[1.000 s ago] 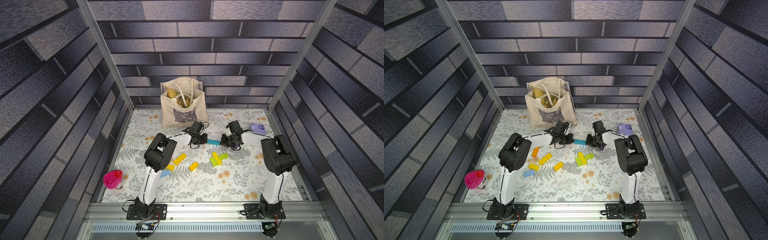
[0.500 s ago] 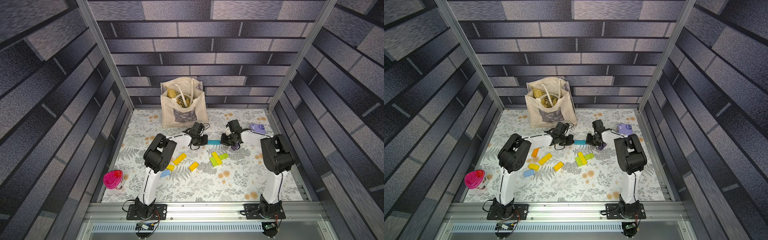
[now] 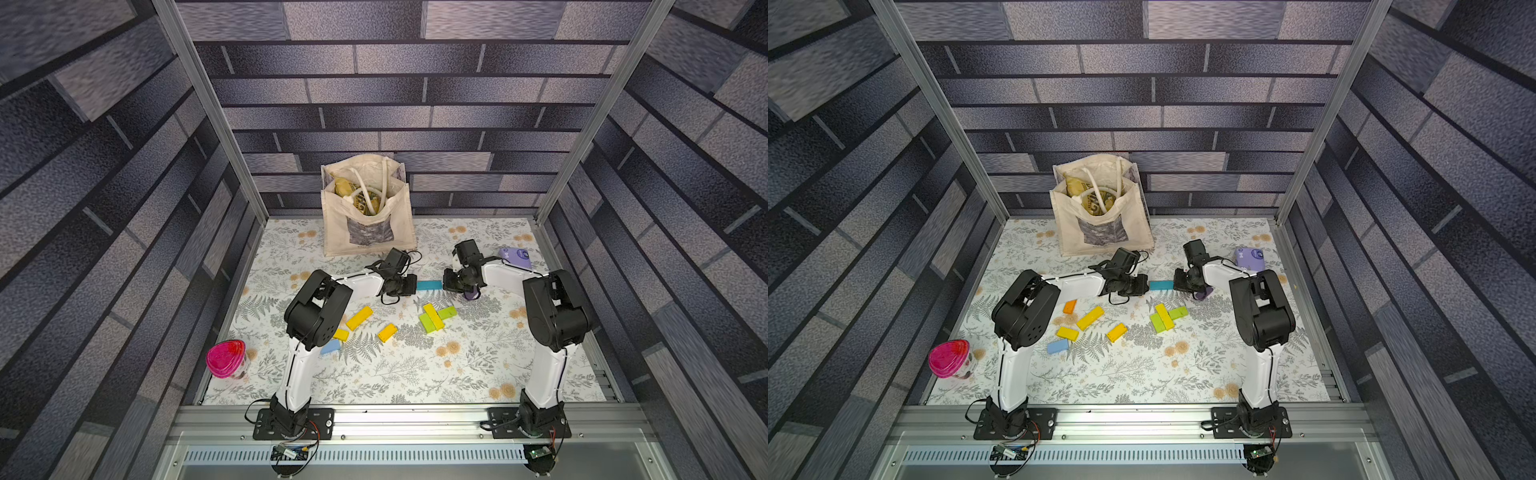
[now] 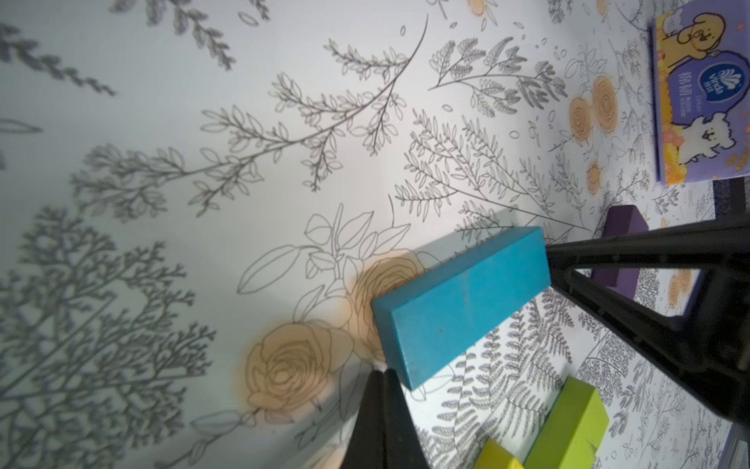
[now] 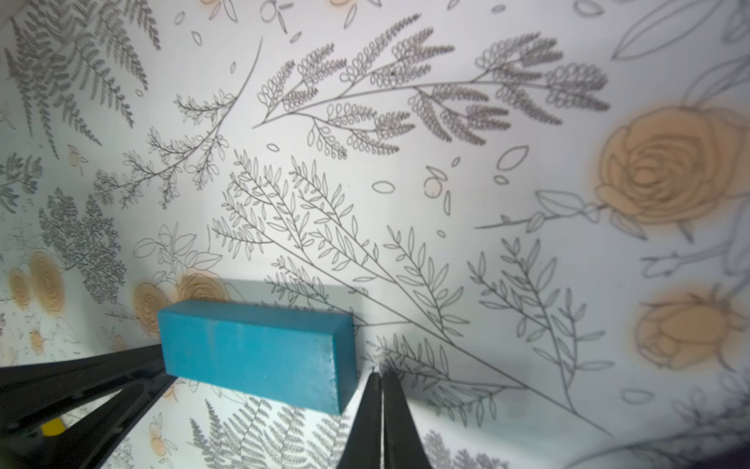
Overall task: Assemble the letter p with building blocks
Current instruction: Adjust the building block at the center of the board, then assemble the building block at the center of the board.
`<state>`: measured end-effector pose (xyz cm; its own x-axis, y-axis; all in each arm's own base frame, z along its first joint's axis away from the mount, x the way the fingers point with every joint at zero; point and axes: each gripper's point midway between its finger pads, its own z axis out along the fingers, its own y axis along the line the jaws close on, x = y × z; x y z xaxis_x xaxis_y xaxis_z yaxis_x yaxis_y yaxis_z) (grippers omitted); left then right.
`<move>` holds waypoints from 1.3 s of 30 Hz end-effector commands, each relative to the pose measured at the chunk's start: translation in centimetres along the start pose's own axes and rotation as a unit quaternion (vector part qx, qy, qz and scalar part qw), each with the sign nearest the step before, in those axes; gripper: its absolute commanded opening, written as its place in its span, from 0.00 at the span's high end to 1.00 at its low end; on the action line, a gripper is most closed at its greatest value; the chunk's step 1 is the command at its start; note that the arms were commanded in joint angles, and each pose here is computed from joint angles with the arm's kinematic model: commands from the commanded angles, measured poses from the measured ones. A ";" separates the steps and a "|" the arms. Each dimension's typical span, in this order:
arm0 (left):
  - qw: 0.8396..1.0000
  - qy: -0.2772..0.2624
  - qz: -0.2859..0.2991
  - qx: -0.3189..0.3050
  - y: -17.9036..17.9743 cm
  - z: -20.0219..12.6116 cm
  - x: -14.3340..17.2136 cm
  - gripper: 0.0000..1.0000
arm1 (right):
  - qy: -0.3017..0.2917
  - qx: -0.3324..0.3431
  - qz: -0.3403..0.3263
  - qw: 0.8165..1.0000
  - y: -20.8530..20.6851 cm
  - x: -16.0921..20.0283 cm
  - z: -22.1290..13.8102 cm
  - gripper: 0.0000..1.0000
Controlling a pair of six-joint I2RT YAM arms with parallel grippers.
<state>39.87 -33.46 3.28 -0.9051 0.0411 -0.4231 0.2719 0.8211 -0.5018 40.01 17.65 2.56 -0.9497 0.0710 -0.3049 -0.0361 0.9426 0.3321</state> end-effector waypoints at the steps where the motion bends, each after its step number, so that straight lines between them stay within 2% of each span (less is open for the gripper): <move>1: 0.999 -0.039 0.012 -0.014 -0.8 -2.9 -1.5 1.00 | -0.009 0.036 -0.020 0.999 -0.6 0.1 -2.7 0.86; 3: 0.998 -0.052 0.020 -0.024 -0.8 -3.7 -1.9 1.00 | -0.019 0.049 -0.024 0.998 -0.8 -0.1 -3.9 0.80; 5: 0.997 -0.068 0.030 -0.029 -1.0 -4.7 -2.3 1.00 | -0.026 0.072 -0.023 0.997 -1.5 -0.2 -5.0 0.65; 9: 0.992 -0.113 0.056 -0.029 -2.0 -6.7 -3.1 0.82 | -0.027 0.107 -0.009 0.994 -2.9 0.2 -6.3 0.48; 12: 0.989 -0.125 0.078 -0.021 -3.0 -7.6 -3.5 0.63 | -0.025 0.121 0.004 0.992 -3.9 0.5 -6.3 0.43; 17: 0.985 -0.138 0.102 -0.019 -3.8 -8.8 -3.9 0.49 | -0.019 0.136 0.025 0.990 -5.3 0.9 -5.8 0.37; 27: 0.984 -0.137 0.116 -0.020 -3.7 -9.1 -3.5 0.48 | 0.003 0.142 0.059 0.988 -7.3 1.5 -4.5 0.30; 31: 0.984 -0.132 0.114 -0.020 -3.6 -8.8 -3.2 0.60 | 0.002 0.137 0.072 0.988 -7.8 1.3 -3.7 0.29; 39: 0.985 -0.128 0.112 -0.027 -3.2 -8.5 -3.0 0.56 | 0.014 0.129 0.086 0.988 -8.2 1.4 -1.9 0.28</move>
<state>39.22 -31.66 12.31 -0.7239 0.0691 -0.6864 0.4206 0.8329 -0.3597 38.59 9.36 2.30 -0.9397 0.2107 -0.2695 0.1829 0.9752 0.1248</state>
